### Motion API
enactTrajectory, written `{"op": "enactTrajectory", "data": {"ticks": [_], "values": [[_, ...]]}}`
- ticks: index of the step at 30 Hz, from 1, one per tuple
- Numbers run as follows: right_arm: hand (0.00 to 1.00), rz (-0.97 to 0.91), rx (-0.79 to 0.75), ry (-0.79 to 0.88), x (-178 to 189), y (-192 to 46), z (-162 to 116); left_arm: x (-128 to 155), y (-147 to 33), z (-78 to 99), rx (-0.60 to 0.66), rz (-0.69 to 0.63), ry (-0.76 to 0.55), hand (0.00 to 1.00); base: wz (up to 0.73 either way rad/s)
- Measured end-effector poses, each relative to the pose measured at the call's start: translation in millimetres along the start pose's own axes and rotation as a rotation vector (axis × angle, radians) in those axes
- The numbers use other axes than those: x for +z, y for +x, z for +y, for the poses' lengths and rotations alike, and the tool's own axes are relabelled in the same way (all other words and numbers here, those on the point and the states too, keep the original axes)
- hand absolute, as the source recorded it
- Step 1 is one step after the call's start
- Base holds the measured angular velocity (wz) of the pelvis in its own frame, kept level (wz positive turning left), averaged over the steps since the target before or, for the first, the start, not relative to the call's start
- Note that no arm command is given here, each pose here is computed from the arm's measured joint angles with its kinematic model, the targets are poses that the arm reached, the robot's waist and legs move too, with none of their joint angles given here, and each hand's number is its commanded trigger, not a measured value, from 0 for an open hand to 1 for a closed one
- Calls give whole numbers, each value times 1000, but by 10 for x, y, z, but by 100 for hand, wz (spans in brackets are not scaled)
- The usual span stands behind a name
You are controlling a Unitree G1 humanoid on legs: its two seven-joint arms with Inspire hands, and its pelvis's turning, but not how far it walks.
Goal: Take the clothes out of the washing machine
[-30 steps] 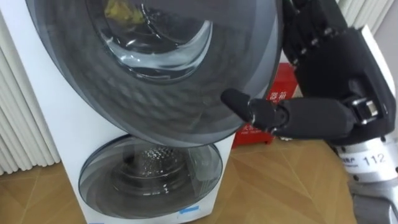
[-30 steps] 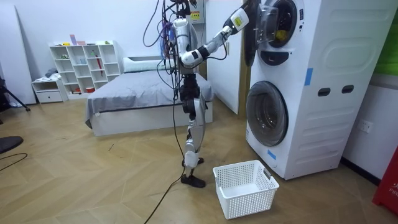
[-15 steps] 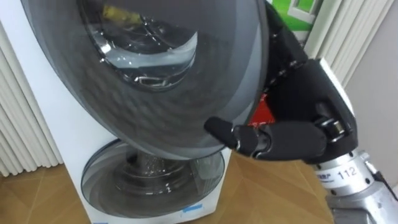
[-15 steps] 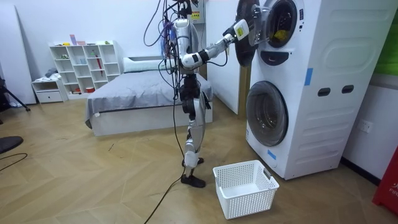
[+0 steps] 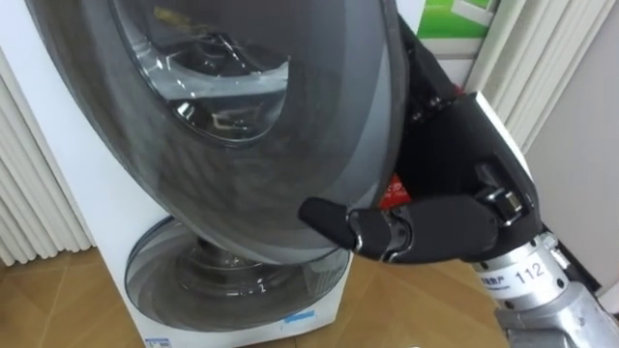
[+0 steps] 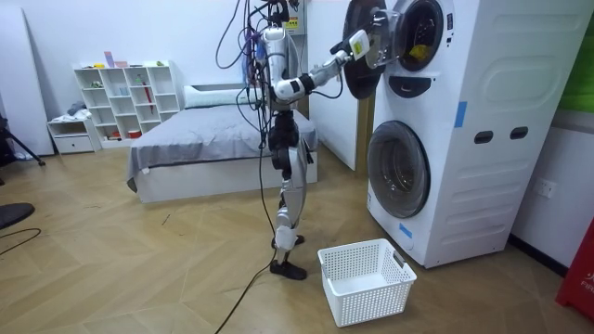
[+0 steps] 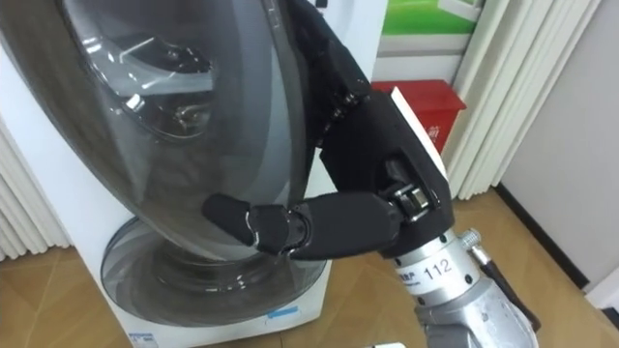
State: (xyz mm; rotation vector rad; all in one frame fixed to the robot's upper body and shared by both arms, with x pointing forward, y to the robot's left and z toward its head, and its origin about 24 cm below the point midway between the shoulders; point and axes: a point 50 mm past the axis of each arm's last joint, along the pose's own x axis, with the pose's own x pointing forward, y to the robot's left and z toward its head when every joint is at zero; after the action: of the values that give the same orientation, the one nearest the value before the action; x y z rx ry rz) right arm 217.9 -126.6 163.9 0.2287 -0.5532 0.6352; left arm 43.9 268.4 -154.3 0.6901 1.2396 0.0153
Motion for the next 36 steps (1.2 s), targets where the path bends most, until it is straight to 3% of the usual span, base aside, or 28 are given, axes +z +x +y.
{"op": "enactTrajectory", "data": {"ticks": [3, 29, 36], "values": [[0, -13, 49, 0, 16, 130, 72, 19, 3, 5, 2, -7, 1, 0, 2], [0, -28, 154, 75, -25, 180, 377, 48, 13, 53, 15, -20, 11, 0, 4], [0, -50, 305, 148, -38, 249, 571, 102, 26, 63, 14, -35, 21, 0, 16]]}}
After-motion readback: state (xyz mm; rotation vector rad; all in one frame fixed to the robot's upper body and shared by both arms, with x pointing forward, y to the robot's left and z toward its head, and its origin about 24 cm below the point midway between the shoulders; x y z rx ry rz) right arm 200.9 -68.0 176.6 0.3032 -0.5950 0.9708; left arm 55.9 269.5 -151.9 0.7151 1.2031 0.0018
